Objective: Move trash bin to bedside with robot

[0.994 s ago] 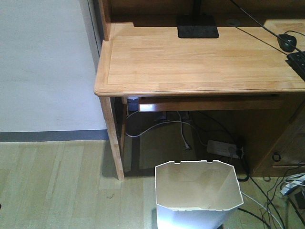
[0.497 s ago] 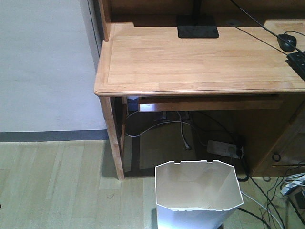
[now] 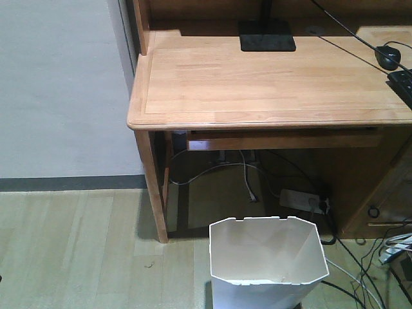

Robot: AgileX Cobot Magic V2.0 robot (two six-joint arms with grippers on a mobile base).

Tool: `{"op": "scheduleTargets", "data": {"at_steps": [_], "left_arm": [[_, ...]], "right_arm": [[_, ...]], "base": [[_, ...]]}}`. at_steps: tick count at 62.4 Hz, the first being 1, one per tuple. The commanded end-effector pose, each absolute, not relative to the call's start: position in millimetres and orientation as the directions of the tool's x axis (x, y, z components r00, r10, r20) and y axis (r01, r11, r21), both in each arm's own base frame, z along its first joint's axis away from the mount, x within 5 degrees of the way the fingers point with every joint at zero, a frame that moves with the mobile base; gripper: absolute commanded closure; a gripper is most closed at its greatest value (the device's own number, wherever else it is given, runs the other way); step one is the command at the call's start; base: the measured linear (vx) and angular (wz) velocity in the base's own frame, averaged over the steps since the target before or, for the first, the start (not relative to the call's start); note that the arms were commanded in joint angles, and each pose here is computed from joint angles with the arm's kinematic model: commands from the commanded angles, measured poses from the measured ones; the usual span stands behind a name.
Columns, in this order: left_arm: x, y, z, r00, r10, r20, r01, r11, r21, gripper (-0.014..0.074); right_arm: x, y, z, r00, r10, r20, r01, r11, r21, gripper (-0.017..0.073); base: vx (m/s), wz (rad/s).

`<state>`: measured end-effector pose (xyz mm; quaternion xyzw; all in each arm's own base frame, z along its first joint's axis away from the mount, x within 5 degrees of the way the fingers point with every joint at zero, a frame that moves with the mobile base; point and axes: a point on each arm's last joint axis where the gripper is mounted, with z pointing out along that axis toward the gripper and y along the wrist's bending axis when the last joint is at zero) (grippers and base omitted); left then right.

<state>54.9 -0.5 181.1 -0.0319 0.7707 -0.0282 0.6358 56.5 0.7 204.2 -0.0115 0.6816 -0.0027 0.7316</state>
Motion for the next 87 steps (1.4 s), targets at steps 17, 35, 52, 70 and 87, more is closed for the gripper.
{"op": "scheduleTargets", "data": {"at_steps": [17,35,52,70,87], "left_arm": [[56,0,182,-0.126,-0.095,-0.988,-0.011,0.995,-0.094,0.0599],[56,0,182,-0.126,-0.095,-0.988,-0.011,0.995,-0.094,0.0599],[56,0,182,-0.126,-0.095,-0.988,-0.011,0.995,-0.094,0.0599],[56,0,182,-0.126,-0.095,-0.988,-0.011,0.995,-0.094,0.0599],[56,0,182,-0.126,-0.095,-0.988,-0.011,0.995,-0.094,0.0599]], "right_arm": [[65,1,235,0.068,-0.042,-0.997,-0.010,0.999,-0.043,0.0568],[97,1,277,-0.067,-0.021,-0.998,-0.014,1.000,-0.020,0.0568],[115,1,287,-0.136,0.031,-0.990,-0.008,0.999,0.032,0.0568],[115,1,286,-0.149,0.027,-0.988,-0.008,1.000,0.028,0.0564],[115,1,284,-0.166,-0.037,-0.985,-0.017,0.999,-0.035,0.0419]], "base": [[0.00,0.00],[0.00,0.00],[0.00,0.00],[0.00,0.00],[0.00,0.00]]}}
